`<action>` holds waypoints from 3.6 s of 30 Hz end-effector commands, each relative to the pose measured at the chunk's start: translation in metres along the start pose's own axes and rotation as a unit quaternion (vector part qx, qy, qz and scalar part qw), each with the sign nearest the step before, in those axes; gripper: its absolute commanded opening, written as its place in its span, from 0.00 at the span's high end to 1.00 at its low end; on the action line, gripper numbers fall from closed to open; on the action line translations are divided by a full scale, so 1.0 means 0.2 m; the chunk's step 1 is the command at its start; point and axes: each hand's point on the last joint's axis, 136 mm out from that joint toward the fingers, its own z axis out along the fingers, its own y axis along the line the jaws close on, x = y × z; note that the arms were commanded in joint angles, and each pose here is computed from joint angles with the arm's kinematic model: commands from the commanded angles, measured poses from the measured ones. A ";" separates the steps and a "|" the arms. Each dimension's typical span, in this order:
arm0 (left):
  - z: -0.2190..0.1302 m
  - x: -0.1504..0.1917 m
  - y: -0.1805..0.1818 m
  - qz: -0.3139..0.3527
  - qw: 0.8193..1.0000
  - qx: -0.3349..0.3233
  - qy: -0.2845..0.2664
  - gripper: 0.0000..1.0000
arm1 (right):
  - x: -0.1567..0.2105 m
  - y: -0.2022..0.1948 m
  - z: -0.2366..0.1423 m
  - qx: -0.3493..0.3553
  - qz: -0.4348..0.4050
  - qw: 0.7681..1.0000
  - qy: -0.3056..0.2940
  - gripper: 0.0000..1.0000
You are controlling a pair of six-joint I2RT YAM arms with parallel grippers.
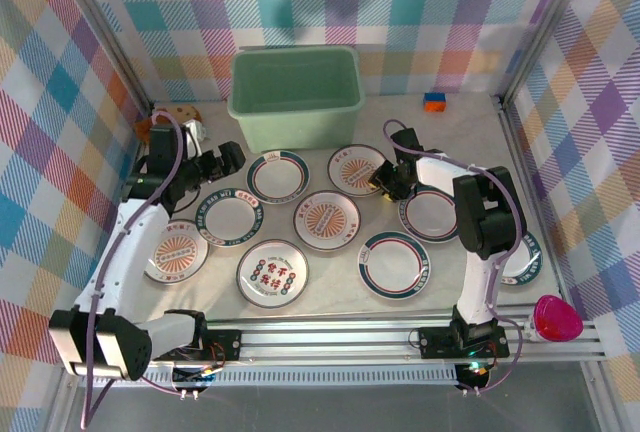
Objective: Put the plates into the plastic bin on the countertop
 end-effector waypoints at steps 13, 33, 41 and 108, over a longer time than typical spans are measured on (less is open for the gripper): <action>0.04 -0.19 -0.07 0.010 1.000 0.000 -0.014 0.00 | -0.07 0.02 0.01 0.009 -0.010 0.999 -0.046 0.82; 0.12 -0.35 -0.02 -0.016 0.998 -0.049 0.021 0.00 | -0.20 0.14 -0.63 -0.049 -0.028 0.980 -0.193 1.00; 0.42 -0.51 0.08 -0.050 0.996 -0.058 0.046 0.00 | -0.31 0.29 -1.09 -0.100 -0.071 0.957 -0.264 1.00; 0.83 0.25 -0.79 -0.099 0.982 0.038 0.155 0.59 | -0.47 0.69 -1.30 -0.219 -0.158 0.945 -0.183 1.00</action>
